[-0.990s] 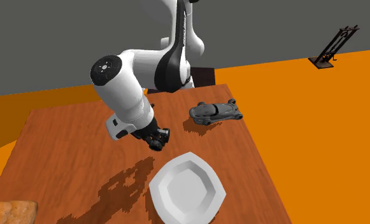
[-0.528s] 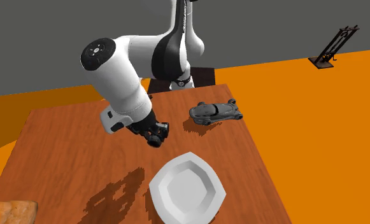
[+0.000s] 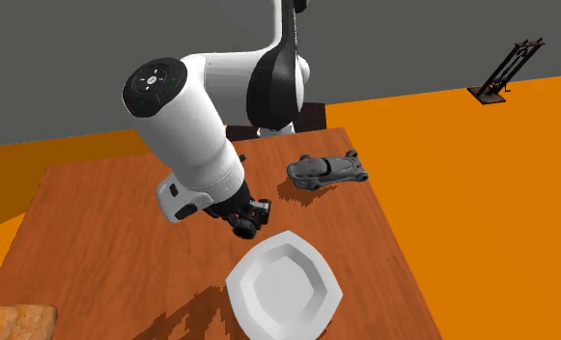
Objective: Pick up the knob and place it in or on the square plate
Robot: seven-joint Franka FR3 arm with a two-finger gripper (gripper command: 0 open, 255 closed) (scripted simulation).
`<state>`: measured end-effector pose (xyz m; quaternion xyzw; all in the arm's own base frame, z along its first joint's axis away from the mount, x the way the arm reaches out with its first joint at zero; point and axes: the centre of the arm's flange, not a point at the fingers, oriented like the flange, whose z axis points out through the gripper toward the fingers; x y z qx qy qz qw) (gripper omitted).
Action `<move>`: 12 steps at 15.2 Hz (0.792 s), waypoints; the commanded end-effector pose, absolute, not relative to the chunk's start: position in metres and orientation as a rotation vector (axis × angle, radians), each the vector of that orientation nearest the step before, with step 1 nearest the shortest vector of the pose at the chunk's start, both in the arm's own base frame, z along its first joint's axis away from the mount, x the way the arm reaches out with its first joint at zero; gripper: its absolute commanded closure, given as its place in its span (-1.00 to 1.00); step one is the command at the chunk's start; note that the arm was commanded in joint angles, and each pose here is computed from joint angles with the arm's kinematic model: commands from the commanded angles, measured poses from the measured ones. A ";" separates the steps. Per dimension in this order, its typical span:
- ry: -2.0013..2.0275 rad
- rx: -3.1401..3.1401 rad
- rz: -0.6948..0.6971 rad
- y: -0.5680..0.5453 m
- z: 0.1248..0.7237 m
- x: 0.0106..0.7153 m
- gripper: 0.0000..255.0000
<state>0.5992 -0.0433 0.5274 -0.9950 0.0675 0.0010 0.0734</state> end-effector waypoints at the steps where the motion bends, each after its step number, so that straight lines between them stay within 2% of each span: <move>1: 0.204 -2.987 0.002 -0.027 0.528 0.618 1.00; 9: 0.204 -2.987 0.002 0.041 0.533 0.699 1.00; 12: 0.204 -2.987 0.002 0.043 0.523 0.702 1.00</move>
